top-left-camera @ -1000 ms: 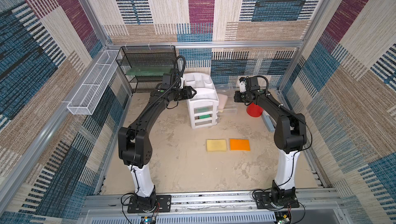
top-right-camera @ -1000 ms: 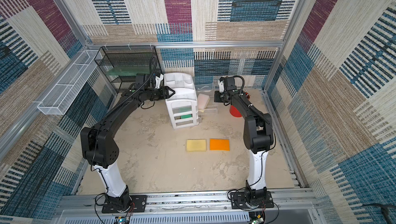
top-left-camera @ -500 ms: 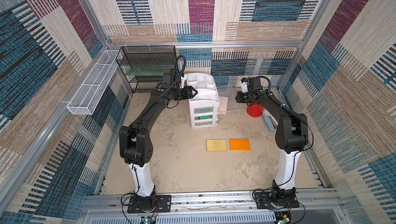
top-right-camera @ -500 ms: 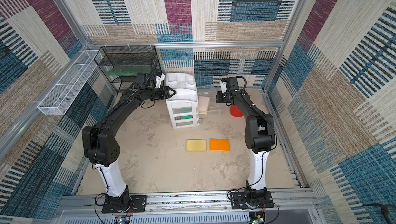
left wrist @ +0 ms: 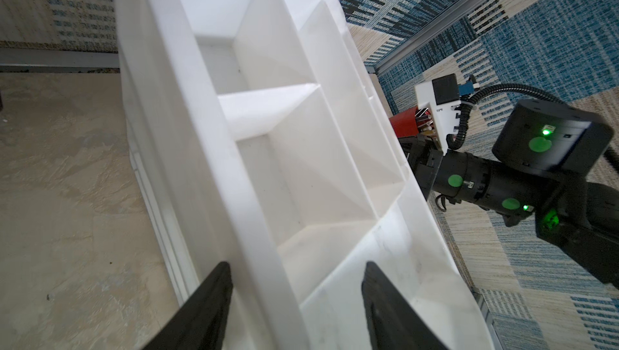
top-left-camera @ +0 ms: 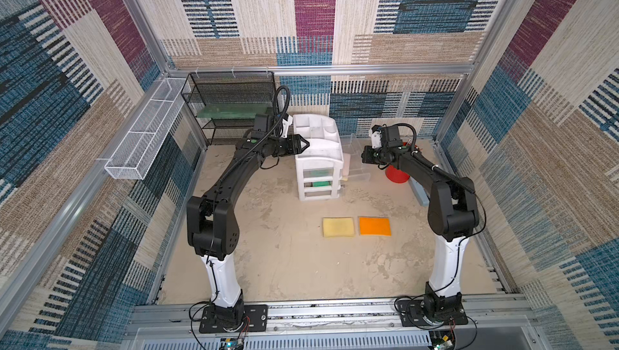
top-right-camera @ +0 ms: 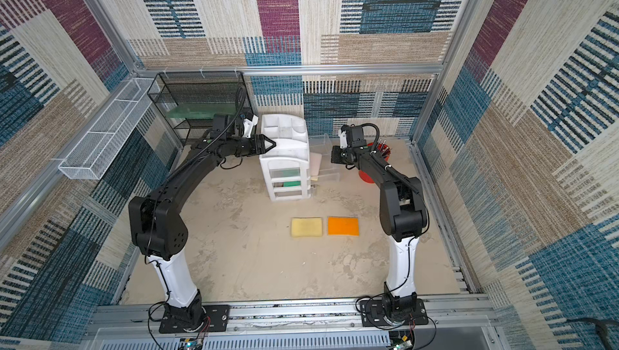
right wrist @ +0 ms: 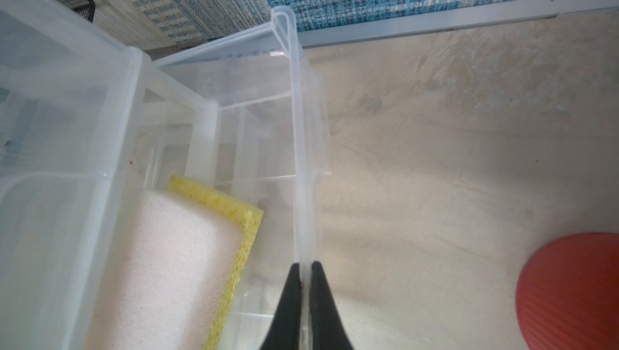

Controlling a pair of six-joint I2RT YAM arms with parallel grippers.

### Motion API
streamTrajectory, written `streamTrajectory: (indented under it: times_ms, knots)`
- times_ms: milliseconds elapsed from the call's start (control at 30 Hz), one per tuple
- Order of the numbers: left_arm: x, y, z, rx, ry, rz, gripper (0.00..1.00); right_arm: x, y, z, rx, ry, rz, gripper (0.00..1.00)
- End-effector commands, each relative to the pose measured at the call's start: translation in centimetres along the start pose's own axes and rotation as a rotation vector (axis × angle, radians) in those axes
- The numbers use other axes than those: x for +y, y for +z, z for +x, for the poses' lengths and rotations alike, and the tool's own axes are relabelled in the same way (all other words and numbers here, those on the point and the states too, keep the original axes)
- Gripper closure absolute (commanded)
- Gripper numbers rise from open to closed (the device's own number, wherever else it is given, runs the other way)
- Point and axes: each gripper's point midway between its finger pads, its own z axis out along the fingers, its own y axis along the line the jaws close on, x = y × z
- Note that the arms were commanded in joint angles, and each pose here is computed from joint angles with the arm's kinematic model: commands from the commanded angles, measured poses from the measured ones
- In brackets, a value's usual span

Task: Take the sponge out of the drawer
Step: Adjust the drawer in the storage box.

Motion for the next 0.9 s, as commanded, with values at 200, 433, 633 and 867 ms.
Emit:
streamTrajectory:
  times_ms: [200, 433, 633, 867]
  knots:
    - [1.2, 0.7, 2.2, 0.073, 0.005, -0.032, 0.36, 2.9, -0.8, 1.8, 0.052, 0.054, -0.031, 0.99]
    - [1.2, 0.7, 2.3, 0.073, 0.006, -0.035, 0.36, 1.1, -2.5, 0.5, 0.004, 0.062, 0.057, 0.91]
    - [1.3, 0.6, 2.3, 0.069, 0.005, -0.035, 0.36, -0.5, -3.0, 0.4, -0.001, 0.074, 0.1, 0.88]
    - [1.2, 0.7, 2.4, 0.069, 0.007, -0.03, 0.36, 0.7, -4.4, -2.0, -0.057, 0.032, 0.084, 0.59]
